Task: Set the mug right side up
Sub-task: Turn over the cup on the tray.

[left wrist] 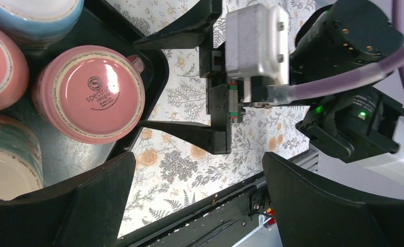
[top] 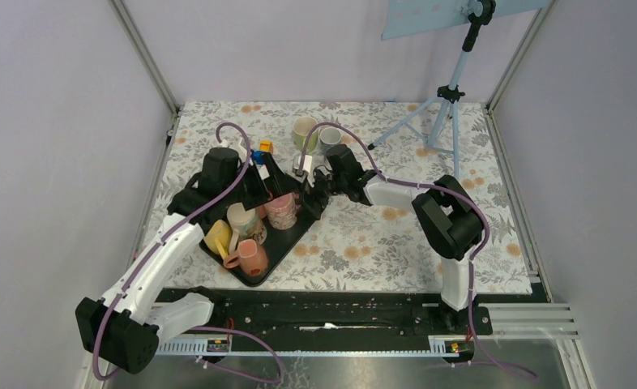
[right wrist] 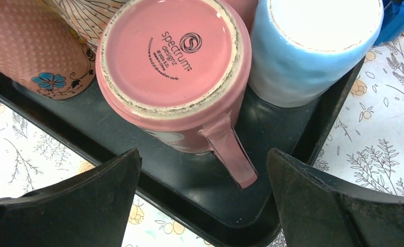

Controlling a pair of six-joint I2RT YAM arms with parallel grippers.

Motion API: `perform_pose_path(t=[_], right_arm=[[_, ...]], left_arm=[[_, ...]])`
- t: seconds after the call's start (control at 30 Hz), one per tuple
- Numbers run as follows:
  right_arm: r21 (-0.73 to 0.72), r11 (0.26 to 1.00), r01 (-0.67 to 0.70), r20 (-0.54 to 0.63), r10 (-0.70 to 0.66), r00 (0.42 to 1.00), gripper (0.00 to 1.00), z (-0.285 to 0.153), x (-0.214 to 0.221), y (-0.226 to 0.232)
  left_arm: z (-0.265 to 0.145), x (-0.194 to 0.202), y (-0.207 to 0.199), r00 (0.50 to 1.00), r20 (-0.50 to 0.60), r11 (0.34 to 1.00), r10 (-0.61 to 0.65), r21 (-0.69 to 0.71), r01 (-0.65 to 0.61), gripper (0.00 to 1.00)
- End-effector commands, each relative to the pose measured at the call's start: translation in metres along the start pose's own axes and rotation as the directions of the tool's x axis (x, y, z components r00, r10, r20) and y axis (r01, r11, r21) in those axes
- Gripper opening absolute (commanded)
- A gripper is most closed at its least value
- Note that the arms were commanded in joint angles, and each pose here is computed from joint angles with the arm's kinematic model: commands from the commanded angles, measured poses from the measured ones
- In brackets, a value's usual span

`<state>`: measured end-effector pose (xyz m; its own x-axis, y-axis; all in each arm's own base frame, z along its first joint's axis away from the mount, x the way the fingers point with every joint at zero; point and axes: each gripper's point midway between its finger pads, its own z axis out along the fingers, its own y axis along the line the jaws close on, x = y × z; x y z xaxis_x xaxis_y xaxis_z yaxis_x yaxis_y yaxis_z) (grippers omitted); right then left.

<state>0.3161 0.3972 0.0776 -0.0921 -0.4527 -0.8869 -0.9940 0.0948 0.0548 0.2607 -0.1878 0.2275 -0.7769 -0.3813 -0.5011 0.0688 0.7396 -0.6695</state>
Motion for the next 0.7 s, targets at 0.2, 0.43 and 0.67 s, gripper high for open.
perform_pose_path(t=[0.2,0.43,0.67], right_arm=[[-0.042,0.999,-0.004,0.076,0.007,0.997,0.97,-0.004,-0.02,0.014],[-0.04,0.999,-0.026,0.076,0.029,0.997,0.95,-0.013,-0.018,0.027],[-0.036,0.999,-0.013,0.088,0.017,0.996,0.93,-0.021,-0.023,0.058]], left_arm=[[0.004,-0.009,-0.011,0.999,0.041,0.998,-0.029,0.06,0.027,0.99],[0.011,-0.008,-0.007,0.999,0.034,0.998,-0.034,0.051,0.032,0.99],[0.016,-0.008,-0.005,0.999,0.028,0.998,-0.03,0.048,0.029,0.99]])
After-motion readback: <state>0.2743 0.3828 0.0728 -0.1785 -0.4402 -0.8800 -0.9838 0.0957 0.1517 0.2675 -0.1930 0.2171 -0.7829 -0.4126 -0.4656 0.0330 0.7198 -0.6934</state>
